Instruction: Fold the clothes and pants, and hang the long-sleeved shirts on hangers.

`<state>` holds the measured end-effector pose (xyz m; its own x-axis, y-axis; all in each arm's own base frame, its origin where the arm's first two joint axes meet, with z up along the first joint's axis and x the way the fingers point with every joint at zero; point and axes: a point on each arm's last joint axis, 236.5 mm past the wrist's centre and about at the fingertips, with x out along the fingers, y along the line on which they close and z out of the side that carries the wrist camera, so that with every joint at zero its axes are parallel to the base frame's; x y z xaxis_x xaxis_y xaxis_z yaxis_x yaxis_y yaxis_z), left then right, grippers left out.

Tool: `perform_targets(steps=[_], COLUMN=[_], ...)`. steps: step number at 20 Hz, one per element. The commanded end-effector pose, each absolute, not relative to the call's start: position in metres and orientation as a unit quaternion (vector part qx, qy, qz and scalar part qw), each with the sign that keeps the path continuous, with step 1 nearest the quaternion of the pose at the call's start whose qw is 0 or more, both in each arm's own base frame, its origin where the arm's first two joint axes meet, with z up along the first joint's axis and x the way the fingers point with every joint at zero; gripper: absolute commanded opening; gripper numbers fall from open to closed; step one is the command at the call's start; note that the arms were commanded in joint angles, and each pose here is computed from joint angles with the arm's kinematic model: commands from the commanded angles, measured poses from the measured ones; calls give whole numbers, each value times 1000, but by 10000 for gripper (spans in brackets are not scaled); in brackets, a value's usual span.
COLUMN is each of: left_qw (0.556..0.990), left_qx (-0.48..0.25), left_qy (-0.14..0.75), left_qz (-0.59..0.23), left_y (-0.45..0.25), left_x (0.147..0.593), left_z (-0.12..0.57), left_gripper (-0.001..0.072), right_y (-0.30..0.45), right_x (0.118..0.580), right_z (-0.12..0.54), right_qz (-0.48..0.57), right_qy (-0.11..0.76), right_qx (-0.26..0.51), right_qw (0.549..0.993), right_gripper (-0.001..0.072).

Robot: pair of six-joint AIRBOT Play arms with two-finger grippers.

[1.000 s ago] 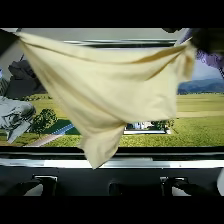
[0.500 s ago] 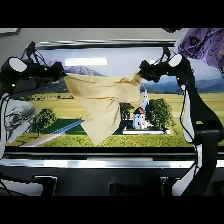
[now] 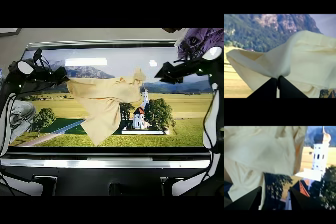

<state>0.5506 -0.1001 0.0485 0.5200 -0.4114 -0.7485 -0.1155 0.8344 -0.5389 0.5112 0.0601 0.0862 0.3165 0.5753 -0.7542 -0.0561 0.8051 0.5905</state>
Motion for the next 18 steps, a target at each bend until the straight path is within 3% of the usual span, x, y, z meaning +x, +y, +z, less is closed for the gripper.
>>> perform_targets(steps=[1,8,14,18], left_qw=[816,812,811,810], left_qx=[-270,-268,-268,-267], left_qy=[502,509,512,513], left_qz=[-93,-94,-95,-95], left_y=[-102,-103,-104,-104], left_x=[541,538,536,536], left_z=[43,41,41,41], left_gripper=[14,14,14,14], right_y=[54,171,230,248], right_x=[452,383,376,367], right_z=[82,-19,-63,-77], right_qz=[241,293,272,273], right_qy=[590,625,622,638], right_qx=[238,313,288,299], right_qw=[733,652,675,655], right_gripper=[422,422,425,425])
